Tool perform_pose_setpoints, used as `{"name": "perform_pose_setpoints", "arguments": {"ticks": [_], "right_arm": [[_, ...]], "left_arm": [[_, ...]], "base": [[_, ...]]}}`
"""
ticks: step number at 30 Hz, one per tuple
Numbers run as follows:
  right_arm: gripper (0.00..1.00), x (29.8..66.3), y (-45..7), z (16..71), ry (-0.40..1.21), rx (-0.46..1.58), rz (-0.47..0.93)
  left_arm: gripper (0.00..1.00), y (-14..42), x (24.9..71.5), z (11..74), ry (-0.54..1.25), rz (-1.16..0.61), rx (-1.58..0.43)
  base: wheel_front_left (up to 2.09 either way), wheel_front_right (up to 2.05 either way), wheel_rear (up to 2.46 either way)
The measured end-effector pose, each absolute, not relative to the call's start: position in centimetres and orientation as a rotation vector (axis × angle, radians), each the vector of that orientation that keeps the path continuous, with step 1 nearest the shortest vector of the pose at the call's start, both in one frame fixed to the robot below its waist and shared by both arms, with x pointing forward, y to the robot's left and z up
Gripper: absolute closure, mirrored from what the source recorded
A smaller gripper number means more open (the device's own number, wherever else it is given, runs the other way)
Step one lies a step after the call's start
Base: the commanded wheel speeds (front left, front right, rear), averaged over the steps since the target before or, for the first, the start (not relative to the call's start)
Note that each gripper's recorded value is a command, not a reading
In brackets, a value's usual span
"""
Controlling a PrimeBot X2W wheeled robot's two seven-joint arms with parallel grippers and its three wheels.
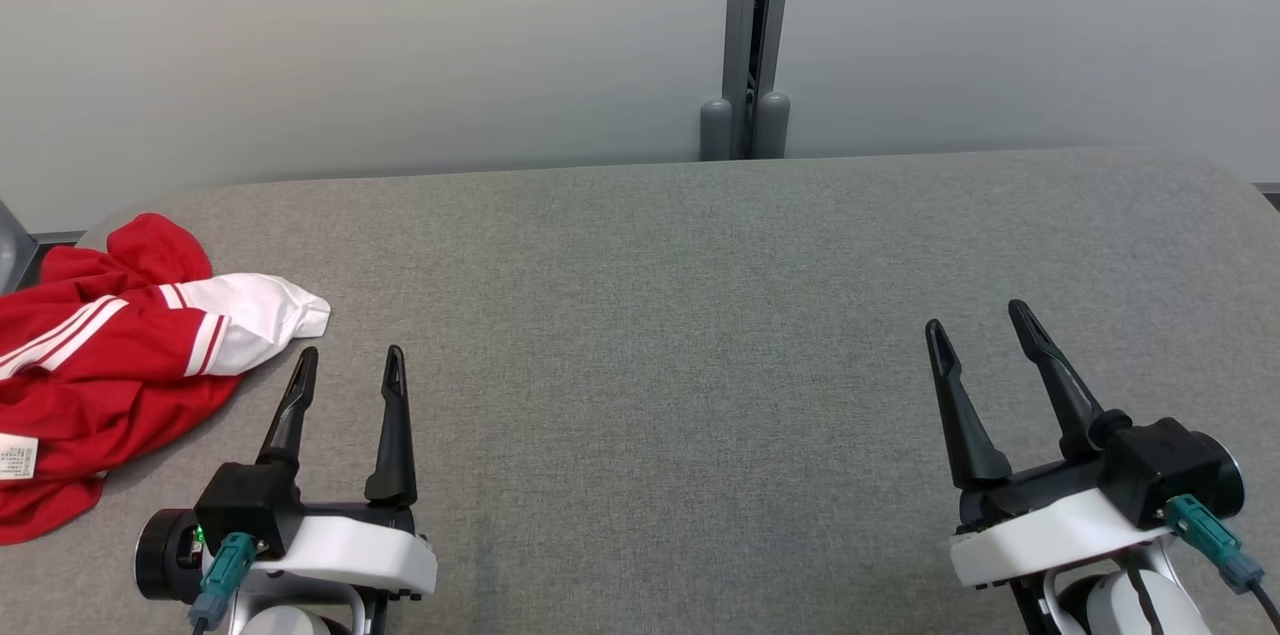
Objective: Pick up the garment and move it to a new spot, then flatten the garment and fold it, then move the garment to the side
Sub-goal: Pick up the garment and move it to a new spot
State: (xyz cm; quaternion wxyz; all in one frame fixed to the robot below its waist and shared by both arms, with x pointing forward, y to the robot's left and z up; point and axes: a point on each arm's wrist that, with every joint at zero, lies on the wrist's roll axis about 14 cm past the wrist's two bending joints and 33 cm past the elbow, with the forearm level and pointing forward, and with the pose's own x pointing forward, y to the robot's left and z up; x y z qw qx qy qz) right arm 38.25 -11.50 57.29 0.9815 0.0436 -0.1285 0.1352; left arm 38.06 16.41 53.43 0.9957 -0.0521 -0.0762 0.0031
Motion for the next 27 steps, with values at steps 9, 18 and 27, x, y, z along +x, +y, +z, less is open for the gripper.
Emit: {"name": "perform_pose_setpoints", "arguments": {"ticks": [9,18,27], "right_arm": [[0.0,38.4,-10.0,56.8,-0.239,0.13,0.313],[0.0,39.0,-7.3,56.3,-0.214,0.169,0.387],[0.0,39.5,-2.8,55.8,-0.185,0.208,0.513]], "left_arm": [[0.0,17.5,37.6,53.1,-0.144,0.04,-0.108],[0.0,20.5,36.5,52.9,-0.142,0.127,-0.098],[0.0,24.7,34.1,52.4,-0.117,0.276,-0.089]], "base": [[0.0,0.0,0.0],[0.0,0.0,0.0],[0.0,0.0,0.0]]}}
